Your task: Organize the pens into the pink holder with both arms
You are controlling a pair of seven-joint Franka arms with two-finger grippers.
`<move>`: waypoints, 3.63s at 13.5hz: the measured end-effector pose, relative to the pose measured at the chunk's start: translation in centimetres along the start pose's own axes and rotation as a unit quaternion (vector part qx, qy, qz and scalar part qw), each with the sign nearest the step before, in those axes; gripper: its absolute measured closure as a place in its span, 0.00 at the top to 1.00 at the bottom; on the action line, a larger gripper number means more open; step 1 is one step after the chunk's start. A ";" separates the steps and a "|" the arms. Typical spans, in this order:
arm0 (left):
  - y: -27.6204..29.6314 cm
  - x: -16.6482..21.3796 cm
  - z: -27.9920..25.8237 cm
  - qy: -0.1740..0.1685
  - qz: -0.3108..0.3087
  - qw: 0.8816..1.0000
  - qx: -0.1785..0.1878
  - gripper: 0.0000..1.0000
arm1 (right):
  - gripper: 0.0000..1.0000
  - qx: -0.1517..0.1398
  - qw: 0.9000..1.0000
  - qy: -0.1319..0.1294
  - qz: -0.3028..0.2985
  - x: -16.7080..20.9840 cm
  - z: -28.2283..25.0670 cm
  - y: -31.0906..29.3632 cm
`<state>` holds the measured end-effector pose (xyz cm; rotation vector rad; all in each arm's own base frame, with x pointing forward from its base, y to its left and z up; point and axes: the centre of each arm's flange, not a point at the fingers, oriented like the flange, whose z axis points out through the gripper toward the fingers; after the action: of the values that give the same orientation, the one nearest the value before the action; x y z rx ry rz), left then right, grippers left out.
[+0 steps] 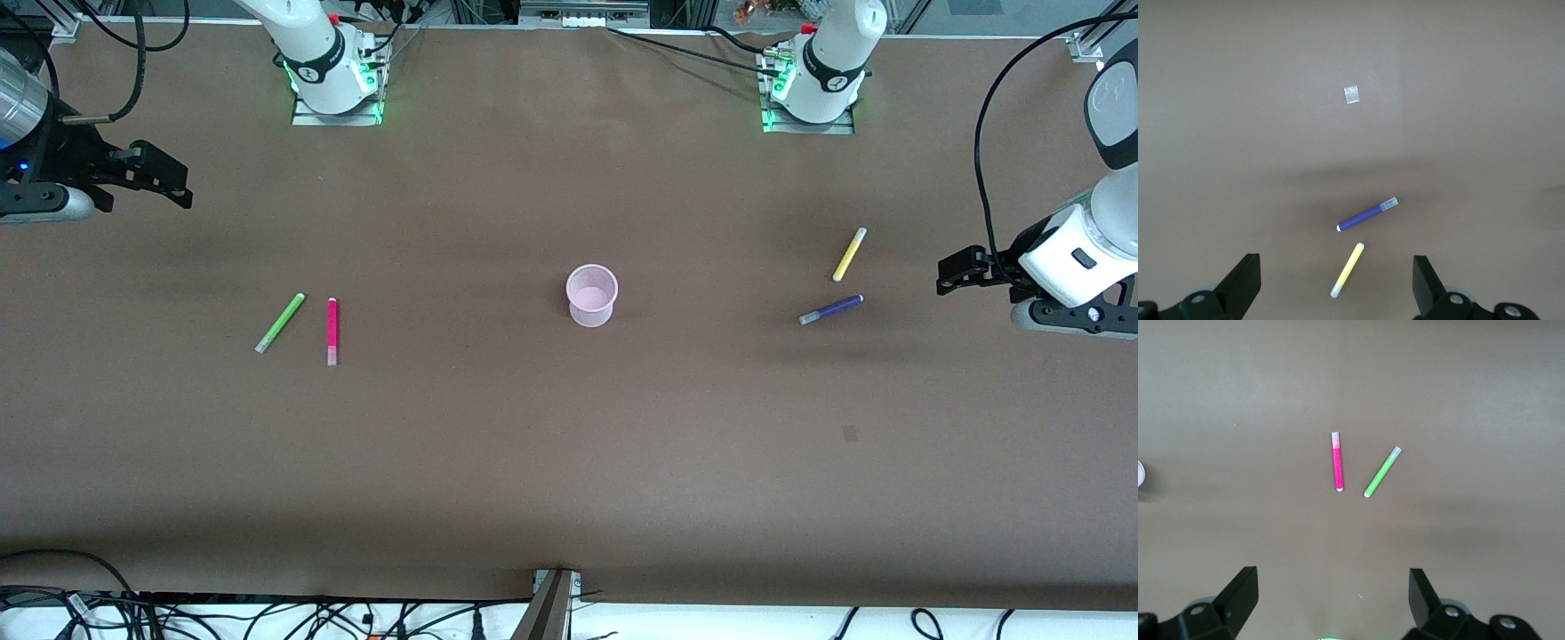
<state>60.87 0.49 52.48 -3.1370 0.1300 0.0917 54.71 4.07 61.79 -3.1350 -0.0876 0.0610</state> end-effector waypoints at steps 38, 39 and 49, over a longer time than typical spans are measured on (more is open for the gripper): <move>-0.9 -3.7 26.1 -0.030 -0.615 0.788 0.008 1.00 | 1.00 -0.008 1.000 0.012 -0.009 0.2 -0.3 -0.9; -0.9 -4.2 27.2 -0.025 -0.618 0.785 0.005 1.00 | 1.00 -0.009 1.000 0.012 -0.010 0.2 -0.3 -0.9; -0.1 -6.5 32.4 -0.014 -0.638 0.770 0.001 1.00 | 1.00 -0.009 1.000 0.011 -0.012 0.2 -0.2 -1.2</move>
<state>52.53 1.22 20.50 -2.4661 -1.8762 0.1117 54.85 5.24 62.02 -3.1511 -0.1266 0.0256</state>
